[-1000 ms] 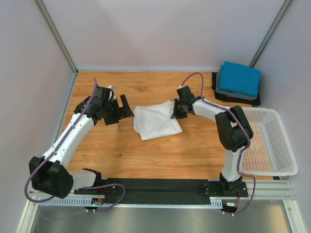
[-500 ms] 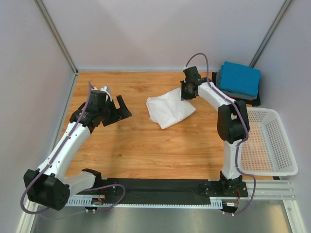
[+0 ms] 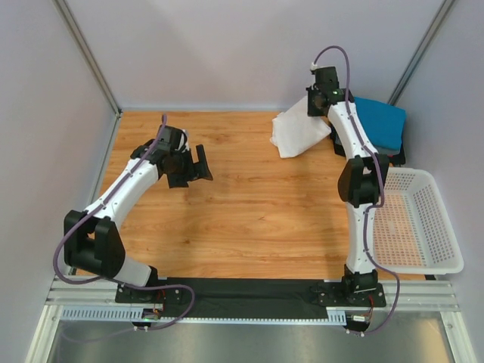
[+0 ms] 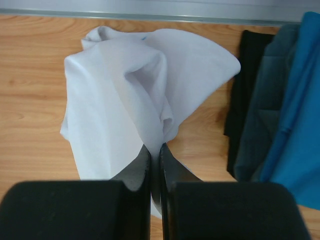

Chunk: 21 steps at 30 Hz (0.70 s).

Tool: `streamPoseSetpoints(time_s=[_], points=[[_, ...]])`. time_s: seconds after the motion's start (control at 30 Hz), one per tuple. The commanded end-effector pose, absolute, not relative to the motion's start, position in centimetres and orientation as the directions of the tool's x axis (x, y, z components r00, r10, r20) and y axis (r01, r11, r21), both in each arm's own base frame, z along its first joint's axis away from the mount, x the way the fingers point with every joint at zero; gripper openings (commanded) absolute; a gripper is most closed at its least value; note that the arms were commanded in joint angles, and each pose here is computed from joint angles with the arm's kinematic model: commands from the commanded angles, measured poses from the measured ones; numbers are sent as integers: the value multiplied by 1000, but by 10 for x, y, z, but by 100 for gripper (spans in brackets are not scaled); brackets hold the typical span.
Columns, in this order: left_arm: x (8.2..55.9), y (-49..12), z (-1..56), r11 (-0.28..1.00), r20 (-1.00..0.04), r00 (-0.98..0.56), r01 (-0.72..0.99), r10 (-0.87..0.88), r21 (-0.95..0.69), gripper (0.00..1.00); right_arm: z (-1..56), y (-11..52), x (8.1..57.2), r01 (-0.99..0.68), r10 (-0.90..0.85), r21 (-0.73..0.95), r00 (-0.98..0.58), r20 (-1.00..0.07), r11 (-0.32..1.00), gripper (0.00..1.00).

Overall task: Fold and stack the t-shirts
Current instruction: Neatly place the folded tshirt to the corner

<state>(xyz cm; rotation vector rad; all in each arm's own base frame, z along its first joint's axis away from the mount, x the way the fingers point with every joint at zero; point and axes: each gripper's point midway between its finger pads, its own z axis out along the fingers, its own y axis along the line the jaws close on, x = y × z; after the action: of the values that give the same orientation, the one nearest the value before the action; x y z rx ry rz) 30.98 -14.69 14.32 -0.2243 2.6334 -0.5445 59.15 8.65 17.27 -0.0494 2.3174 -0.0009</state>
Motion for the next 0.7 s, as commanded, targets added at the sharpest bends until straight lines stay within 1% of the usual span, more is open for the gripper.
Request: streamPoseSetpoints(time_s=[0.0,0.07,0.1,0.13,0.2,0.23,0.37,0.47,0.63,0.67], points=[[331,-151,164,915,-443,-874,-6,-201,-404,99,201,44,594,25,-30,-60,-647,-762,998,0],[338,-154,156,917,-418,-888,-12,-193,-399,99,211,30,595,50,-21,-69,-631,-775,996,0],[344,-156,160,915,-423,-886,-5,-191,-403,99,214,27,594,60,-17,-69,-626,-780,996,0],[347,-158,152,917,-401,-897,-10,-184,-398,99,219,20,595,80,-11,-77,-619,-786,994,0],[356,-162,154,913,-397,-899,-8,-185,-408,99,227,11,594,81,-45,-118,-608,-793,990,0],[358,-163,148,914,-376,-908,-18,-185,-406,99,232,5,595,93,-49,-130,-601,-798,987,0],[369,-170,148,903,-364,-911,-21,-195,-430,99,252,-7,596,80,-84,-156,-568,-819,985,0],[376,-174,145,896,-351,-914,-31,-205,-442,98,269,-15,597,71,-85,-145,-531,-843,987,0],[385,-178,136,890,-325,-920,-50,-217,-453,98,292,-32,599,137,-69,-153,-480,-875,979,0],[388,-179,139,887,-329,-918,-50,-221,-458,98,299,-52,598,174,-55,-153,-469,-882,973,0]])
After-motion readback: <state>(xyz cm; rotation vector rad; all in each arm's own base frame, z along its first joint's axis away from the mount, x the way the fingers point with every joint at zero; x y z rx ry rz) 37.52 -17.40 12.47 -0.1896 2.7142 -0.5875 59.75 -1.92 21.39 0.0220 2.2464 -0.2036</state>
